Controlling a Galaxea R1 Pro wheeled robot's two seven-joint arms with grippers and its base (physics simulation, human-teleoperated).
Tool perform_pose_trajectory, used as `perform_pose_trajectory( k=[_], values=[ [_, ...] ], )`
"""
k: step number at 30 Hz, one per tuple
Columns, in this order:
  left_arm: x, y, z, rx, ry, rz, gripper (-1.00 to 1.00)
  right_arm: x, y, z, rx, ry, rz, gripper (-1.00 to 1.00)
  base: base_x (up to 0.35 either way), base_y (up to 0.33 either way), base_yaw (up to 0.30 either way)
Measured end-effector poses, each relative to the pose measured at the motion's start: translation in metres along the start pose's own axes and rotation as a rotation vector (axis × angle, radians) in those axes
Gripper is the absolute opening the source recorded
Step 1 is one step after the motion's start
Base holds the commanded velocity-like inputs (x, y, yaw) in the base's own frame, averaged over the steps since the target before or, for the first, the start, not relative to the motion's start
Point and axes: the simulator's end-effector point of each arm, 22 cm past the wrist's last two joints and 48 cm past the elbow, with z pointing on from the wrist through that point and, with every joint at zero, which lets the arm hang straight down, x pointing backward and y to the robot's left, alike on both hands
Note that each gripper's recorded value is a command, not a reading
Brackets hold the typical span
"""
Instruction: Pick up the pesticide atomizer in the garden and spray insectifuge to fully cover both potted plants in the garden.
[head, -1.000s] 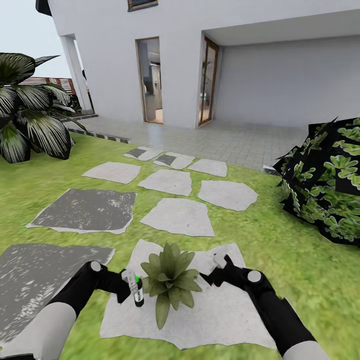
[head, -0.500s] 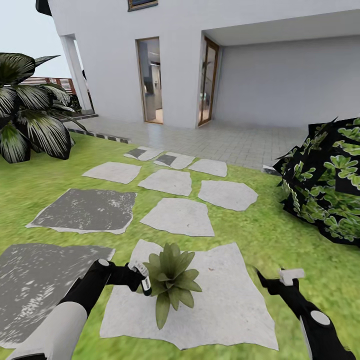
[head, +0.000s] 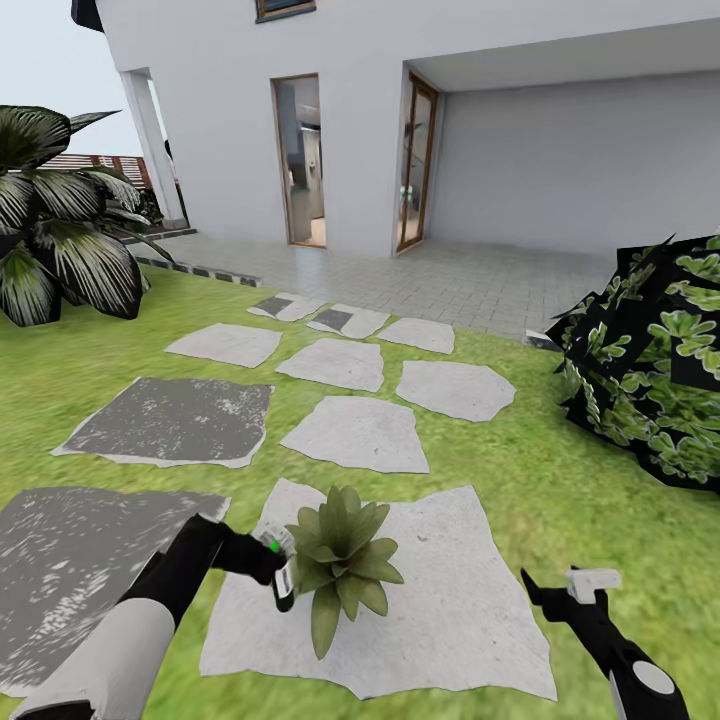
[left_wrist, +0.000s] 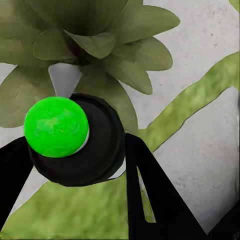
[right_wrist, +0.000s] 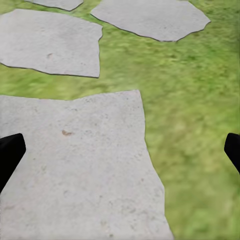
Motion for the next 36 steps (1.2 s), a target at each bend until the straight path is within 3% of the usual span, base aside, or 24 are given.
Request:
perform_pose_trajectory(
  k=[9,10,11,12,16,17,29,36],
  values=[
    [-0.006,0.003,-0.012,-0.02,0.105,-0.151,-1.0,0.013,0.008,0.0,-0.013,0.025,0.014,1.0,0.0,0.0,0.0],
    [-0.008,0.003,-0.017,-0.024,0.139,-0.205,-1.0,0.014,0.009,0.0,-0.015,0.027,0.012,1.0,0.0,0.0,0.0],
    [-0.008,0.003,-0.019,-0.028,0.157,-0.223,-1.0,0.014,0.009,0.0,-0.016,0.028,0.011,1.0,0.0,0.0,0.0],
    [0.021,-0.003,-0.017,-0.062,0.305,-0.213,-1.0,0.012,0.008,0.001,-0.016,0.025,0.008,1.0,0.0,0.0,0.0],
    [0.025,-0.003,-0.017,-0.063,0.314,-0.217,-1.0,0.013,0.009,0.001,-0.017,0.027,0.009,1.0,0.0,0.0,0.0],
    [0.04,-0.008,-0.012,-0.054,0.347,-0.221,-1.0,0.014,0.009,0.0,-0.016,0.029,0.012,1.0,0.0,0.0,0.0],
    [0.045,-0.007,-0.012,-0.053,0.355,-0.227,-1.0,0.014,0.009,0.0,-0.015,0.028,0.014,1.0,0.021,-0.006,-0.002],
    [0.053,-0.007,-0.01,-0.067,0.377,-0.213,-1.0,0.014,0.008,0.0,-0.015,0.028,0.014,1.0,0.141,-0.2,-0.213]
  ],
)
